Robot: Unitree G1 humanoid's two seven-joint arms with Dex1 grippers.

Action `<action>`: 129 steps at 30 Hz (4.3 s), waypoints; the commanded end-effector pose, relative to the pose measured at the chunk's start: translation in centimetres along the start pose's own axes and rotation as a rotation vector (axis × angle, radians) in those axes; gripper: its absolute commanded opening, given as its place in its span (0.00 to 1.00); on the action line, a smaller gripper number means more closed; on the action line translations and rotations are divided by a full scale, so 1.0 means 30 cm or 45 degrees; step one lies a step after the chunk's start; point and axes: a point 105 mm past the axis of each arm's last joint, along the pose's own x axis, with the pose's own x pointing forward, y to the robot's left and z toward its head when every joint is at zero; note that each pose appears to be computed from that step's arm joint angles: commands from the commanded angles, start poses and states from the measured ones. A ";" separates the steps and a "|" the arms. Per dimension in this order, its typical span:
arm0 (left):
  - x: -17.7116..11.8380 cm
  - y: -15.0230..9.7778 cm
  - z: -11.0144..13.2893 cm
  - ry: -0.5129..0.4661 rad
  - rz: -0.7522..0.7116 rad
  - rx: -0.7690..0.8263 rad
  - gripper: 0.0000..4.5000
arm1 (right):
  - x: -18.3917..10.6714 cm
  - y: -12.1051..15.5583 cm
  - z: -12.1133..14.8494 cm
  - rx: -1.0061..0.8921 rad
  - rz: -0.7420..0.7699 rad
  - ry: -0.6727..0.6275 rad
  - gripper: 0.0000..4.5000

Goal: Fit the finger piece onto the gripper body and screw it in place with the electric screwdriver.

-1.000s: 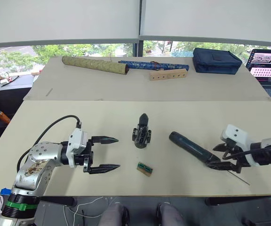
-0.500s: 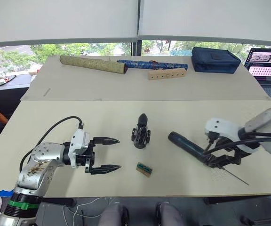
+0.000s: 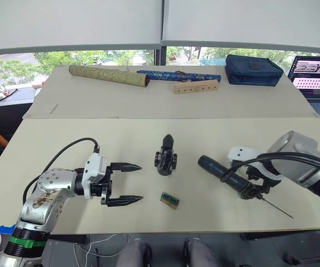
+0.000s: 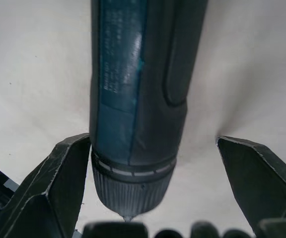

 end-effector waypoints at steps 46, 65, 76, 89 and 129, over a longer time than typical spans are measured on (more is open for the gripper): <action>0.127 -0.024 -0.156 0.103 -0.039 0.050 1.00 | -0.419 0.420 0.229 -0.560 0.082 -2.156 0.42; 0.281 -0.084 -0.237 0.132 -0.130 -0.020 1.00 | -0.265 0.439 0.316 -0.833 0.324 -2.066 0.42; 0.286 -0.091 -0.250 0.120 -0.153 -0.012 1.00 | -0.250 0.459 0.328 -0.834 0.378 -2.050 0.42; 0.308 -0.110 -0.269 0.124 -0.163 -0.034 1.00 | -0.264 0.448 0.316 -0.827 0.388 -2.043 0.42; 0.275 -0.087 -0.286 0.170 -0.117 -0.054 1.00 | -0.226 0.450 0.330 -0.798 0.408 -1.993 0.42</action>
